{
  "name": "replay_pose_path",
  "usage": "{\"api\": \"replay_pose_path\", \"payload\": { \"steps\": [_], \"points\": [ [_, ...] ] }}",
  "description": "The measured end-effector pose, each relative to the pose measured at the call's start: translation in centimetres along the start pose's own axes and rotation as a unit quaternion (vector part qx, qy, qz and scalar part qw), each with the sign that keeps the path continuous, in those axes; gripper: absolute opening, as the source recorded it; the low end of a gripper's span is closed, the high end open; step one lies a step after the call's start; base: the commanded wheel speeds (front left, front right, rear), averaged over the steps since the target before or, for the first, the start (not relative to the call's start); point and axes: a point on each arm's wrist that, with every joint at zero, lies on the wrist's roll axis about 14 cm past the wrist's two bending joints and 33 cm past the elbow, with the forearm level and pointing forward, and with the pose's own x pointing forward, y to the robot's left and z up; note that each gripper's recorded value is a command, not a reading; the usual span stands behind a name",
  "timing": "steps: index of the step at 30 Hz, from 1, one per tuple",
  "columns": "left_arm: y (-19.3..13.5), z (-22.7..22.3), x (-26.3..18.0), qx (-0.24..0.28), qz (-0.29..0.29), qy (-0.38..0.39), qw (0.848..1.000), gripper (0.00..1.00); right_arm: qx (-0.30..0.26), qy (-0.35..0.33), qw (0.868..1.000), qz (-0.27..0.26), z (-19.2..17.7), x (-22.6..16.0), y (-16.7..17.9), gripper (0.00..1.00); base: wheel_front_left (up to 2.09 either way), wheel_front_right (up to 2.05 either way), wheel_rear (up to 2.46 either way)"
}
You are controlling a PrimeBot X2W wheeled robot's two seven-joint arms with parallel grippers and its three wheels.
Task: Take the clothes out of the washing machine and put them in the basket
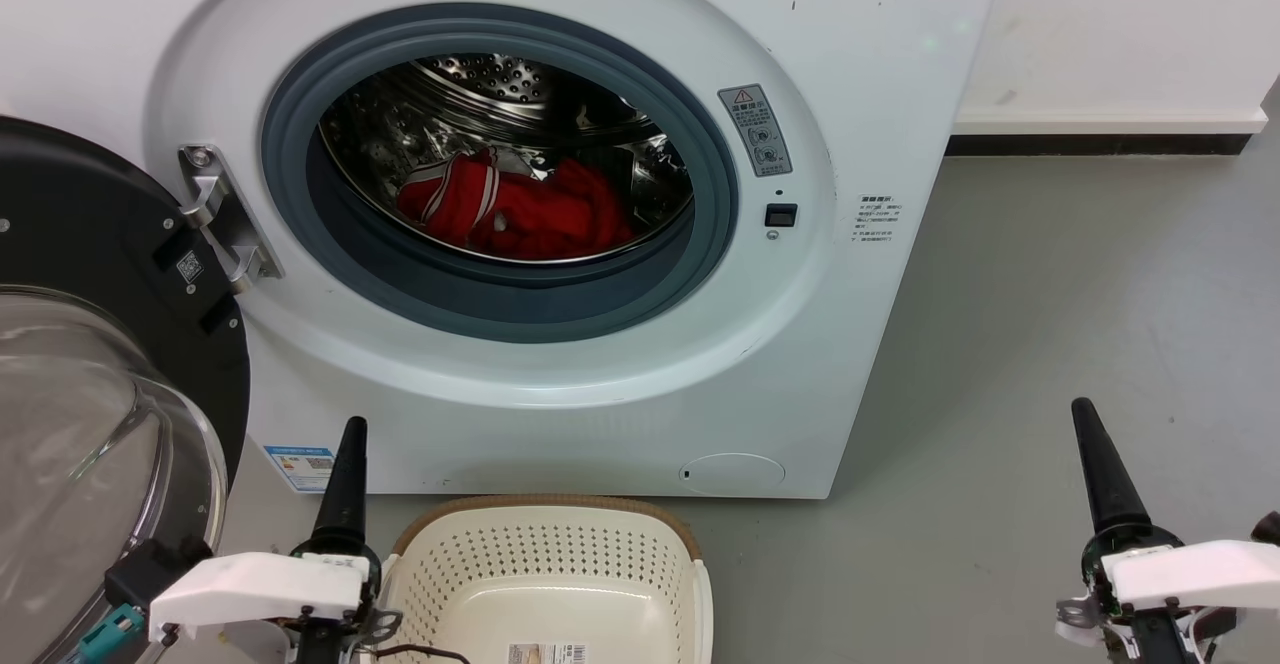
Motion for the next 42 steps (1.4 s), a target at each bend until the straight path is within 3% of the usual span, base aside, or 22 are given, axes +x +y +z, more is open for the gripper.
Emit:
{"api": "replay_pose_path", "payload": {
  "steps": [13,42],
  "points": [
    [-0.5,-0.5,-0.2,0.128,0.003,-0.005,0.992,1.00,-0.151,-0.003,0.988,0.032,-0.3,-0.2,1.9,1.00,0.00,0.00,0.00],
    [-2.0,-0.3,-0.9,0.323,-0.018,-0.040,0.945,1.00,-0.368,-0.025,0.927,0.071,-0.5,-1.2,3.7,1.00,0.00,0.00,0.00]
  ]
}}
